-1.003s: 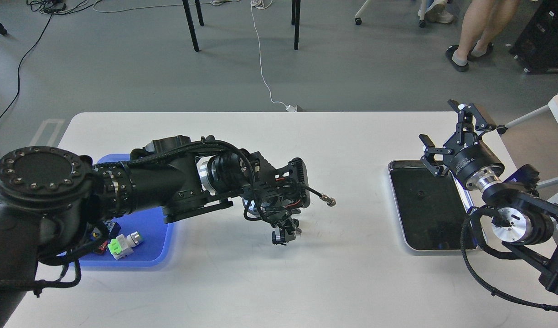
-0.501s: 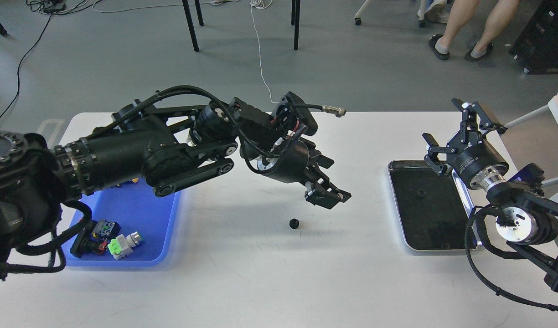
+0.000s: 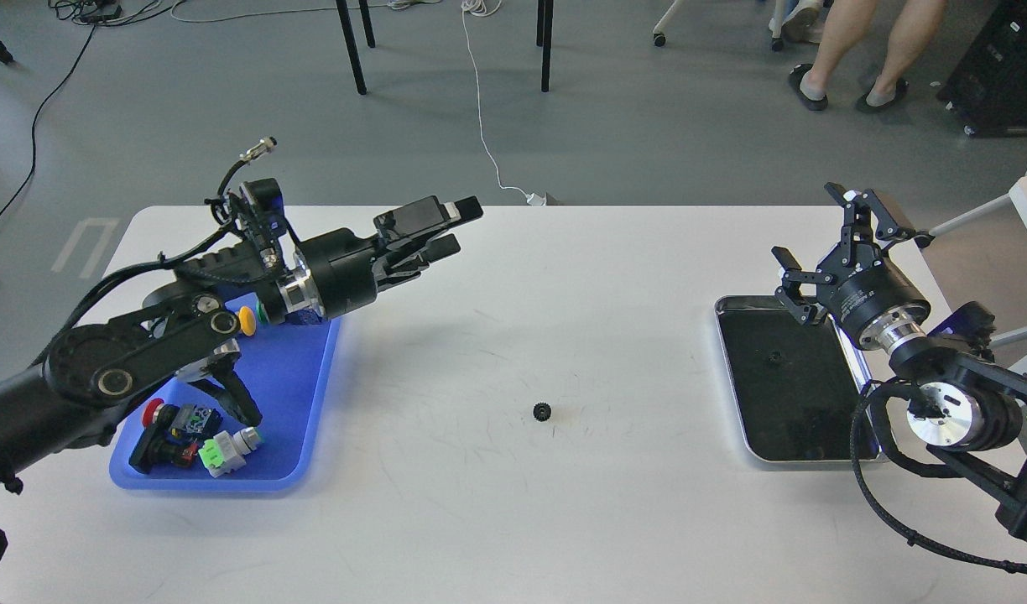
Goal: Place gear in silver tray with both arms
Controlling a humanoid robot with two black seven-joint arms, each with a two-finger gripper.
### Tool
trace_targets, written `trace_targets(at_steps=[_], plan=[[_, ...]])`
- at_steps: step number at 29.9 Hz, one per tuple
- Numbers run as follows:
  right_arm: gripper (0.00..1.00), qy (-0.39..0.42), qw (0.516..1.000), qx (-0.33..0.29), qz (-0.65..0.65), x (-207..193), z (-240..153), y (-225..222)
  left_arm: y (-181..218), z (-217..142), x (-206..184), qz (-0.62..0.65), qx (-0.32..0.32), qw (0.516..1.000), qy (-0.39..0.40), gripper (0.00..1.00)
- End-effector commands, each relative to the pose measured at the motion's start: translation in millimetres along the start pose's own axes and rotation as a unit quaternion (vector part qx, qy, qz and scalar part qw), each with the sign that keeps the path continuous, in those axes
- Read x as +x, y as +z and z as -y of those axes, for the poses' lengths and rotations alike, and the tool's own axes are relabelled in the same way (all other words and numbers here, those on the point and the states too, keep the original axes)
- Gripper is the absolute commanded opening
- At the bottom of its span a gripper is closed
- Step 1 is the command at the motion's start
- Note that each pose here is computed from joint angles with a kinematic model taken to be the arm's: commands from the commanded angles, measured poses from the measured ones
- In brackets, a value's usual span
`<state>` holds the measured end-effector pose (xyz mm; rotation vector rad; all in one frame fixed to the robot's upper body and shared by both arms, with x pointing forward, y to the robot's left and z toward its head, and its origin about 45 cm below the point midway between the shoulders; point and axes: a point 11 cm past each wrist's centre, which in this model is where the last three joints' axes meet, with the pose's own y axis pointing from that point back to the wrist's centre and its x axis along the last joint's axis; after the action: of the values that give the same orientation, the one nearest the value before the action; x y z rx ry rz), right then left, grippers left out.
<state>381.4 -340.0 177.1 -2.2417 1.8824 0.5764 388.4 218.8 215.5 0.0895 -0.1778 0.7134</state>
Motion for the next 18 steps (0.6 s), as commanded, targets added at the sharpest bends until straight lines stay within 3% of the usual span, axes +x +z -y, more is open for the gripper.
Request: trace_targets(at_steps=[1,11,14,18], plan=[[0.99,-0.003,1.0,-0.004,0.001,-2.5,0.0,3.4,-18.3,-38.2,18.8,-0.1,-0.032,0.989,0.107,0.98],[0.99,-0.05,0.995,-0.018,-0.08,-13.0,-0.9,7.2,-55.7,-104.5,31.2,-0.226,-0.077,0.933,0.269,0.98],[0.99,-0.108,0.98,-0.041,-0.161,-29.8,-0.3,13.6,-57.0,-112.3,33.6,-0.228,-0.081,0.929,0.28,0.98],[0.99,-0.229,0.912,-0.08,-0.329,-66.0,9.4,13.3,-56.2,-115.8,35.6,-0.231,-0.087,0.926,0.286,0.98]])
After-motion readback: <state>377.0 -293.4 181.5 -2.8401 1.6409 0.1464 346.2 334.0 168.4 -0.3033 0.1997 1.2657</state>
